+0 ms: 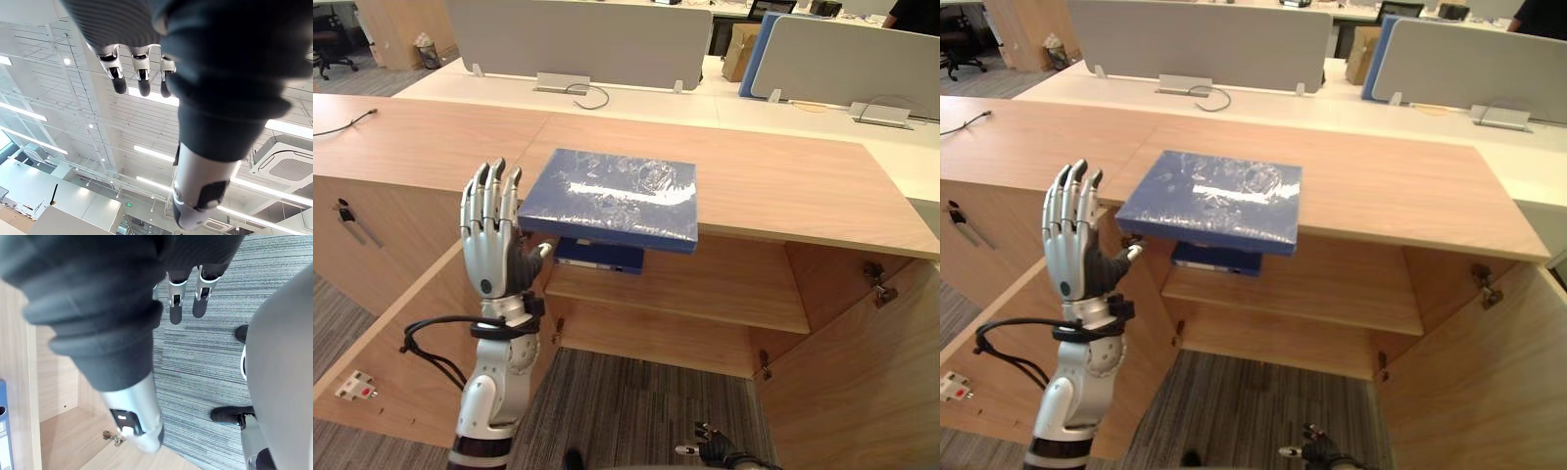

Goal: Walk over to the cabinet, pick up the folder, carry it to the office cabinet, place the folder inside the office cabinet, then close the office cabinet door

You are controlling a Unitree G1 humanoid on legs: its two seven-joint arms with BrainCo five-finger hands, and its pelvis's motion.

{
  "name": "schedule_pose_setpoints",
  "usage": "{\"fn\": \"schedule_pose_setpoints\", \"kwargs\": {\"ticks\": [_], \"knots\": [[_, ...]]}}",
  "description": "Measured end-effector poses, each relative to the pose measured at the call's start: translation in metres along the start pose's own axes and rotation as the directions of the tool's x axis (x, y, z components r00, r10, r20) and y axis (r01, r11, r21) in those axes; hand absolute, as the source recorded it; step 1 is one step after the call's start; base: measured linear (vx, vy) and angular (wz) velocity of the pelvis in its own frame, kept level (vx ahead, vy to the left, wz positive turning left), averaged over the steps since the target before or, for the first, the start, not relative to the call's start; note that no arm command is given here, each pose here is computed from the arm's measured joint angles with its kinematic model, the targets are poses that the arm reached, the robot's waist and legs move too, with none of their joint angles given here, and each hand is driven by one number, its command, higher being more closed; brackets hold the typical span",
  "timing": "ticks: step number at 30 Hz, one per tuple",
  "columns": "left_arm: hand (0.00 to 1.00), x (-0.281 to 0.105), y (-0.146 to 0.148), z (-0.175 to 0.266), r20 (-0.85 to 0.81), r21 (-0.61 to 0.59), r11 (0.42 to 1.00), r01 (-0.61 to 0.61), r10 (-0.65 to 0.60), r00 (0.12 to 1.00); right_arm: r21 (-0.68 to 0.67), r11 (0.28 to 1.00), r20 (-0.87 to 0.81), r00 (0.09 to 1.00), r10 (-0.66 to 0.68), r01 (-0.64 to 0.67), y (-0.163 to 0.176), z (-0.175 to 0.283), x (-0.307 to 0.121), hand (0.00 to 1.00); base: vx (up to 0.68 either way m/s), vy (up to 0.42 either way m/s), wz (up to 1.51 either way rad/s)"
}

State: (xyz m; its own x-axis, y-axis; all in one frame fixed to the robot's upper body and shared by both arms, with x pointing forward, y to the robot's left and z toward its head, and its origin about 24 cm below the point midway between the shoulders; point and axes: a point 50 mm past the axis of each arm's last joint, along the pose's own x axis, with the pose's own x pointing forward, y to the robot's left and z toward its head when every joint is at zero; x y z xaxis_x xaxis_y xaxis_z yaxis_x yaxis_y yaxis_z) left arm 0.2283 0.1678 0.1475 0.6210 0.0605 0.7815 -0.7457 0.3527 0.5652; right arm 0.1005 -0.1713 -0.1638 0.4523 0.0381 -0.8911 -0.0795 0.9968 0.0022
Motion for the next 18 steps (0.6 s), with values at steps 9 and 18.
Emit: {"fn": "schedule_pose_setpoints", "kwargs": {"ticks": [9, 18], "knots": [[0.0, -0.002, -0.01, -0.01, 0.041, 0.069, 0.994, 0.08, -0.083, 0.996, -0.039, 0.999, 0.011, 1.0, 0.005, -0.005, 0.0, 0.003, 0.0, 0.0, 0.06, -0.02, 0.01], [0.0, -0.004, -0.028, -0.008, 0.078, 0.078, 0.982, 0.17, -0.176, 0.981, -0.042, 0.999, 0.015, 1.0, 0.0, 0.001, -0.002, 0.005, 0.0, 0.0, 0.0, 0.0, 0.0]]}}
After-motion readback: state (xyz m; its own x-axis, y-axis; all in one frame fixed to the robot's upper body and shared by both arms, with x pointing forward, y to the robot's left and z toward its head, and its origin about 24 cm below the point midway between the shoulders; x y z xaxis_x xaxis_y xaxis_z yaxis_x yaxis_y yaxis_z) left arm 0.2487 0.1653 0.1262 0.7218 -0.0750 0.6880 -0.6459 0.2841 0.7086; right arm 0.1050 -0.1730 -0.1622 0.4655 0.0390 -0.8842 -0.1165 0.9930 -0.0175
